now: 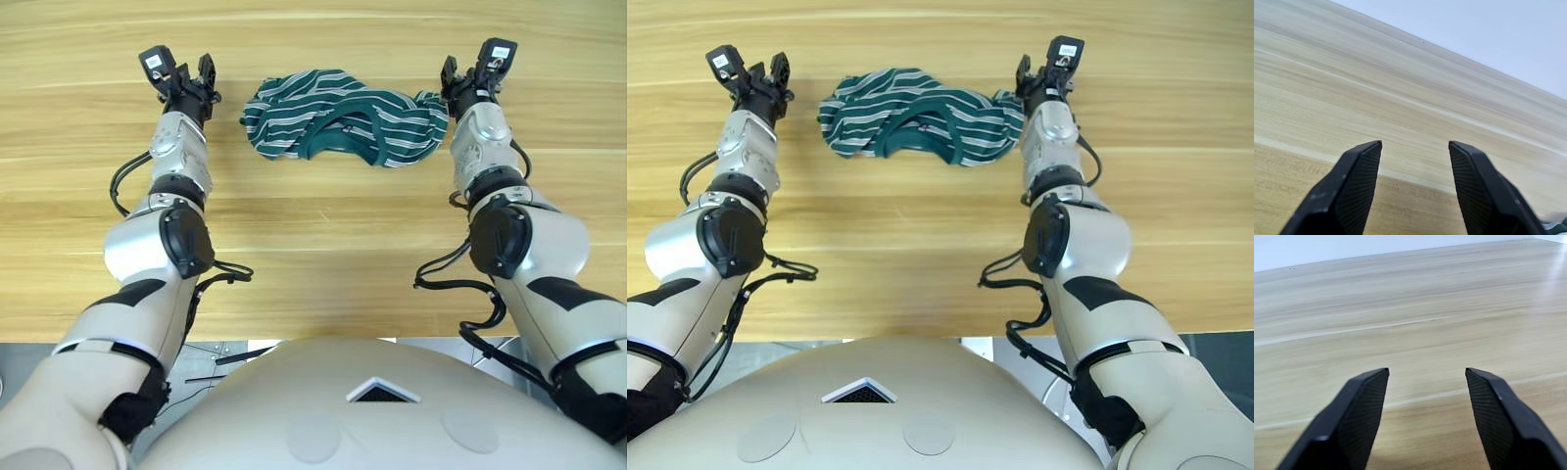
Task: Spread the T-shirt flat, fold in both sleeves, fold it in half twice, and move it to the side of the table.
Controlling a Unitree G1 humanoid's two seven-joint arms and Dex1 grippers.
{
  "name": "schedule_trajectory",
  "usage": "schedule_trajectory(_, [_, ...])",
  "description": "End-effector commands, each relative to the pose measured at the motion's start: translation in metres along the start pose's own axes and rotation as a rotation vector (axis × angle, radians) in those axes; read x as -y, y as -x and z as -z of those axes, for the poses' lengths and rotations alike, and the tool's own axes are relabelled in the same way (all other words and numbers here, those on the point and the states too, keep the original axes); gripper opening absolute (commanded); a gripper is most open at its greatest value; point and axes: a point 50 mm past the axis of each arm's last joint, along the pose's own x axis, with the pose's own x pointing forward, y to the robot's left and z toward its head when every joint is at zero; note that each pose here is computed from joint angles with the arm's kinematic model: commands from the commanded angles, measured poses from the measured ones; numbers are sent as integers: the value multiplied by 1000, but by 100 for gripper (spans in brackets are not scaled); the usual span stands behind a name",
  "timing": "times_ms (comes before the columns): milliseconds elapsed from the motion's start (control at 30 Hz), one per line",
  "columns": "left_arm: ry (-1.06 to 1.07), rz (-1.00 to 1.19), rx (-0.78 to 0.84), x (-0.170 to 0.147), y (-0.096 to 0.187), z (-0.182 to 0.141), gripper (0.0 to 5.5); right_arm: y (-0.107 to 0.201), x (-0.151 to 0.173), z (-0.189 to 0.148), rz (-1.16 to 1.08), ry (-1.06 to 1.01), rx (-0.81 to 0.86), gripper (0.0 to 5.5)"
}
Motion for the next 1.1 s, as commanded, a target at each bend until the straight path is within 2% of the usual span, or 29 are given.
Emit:
schedule_trajectory(33, [-13, 5, -8, 2, -1, -1, 254, 0, 3, -3, 15, 1, 8, 290])
schedule_trajectory(1100, [-41, -2, -5, 3, -2, -2, 254, -1, 3, -1, 28, -5, -8, 290])
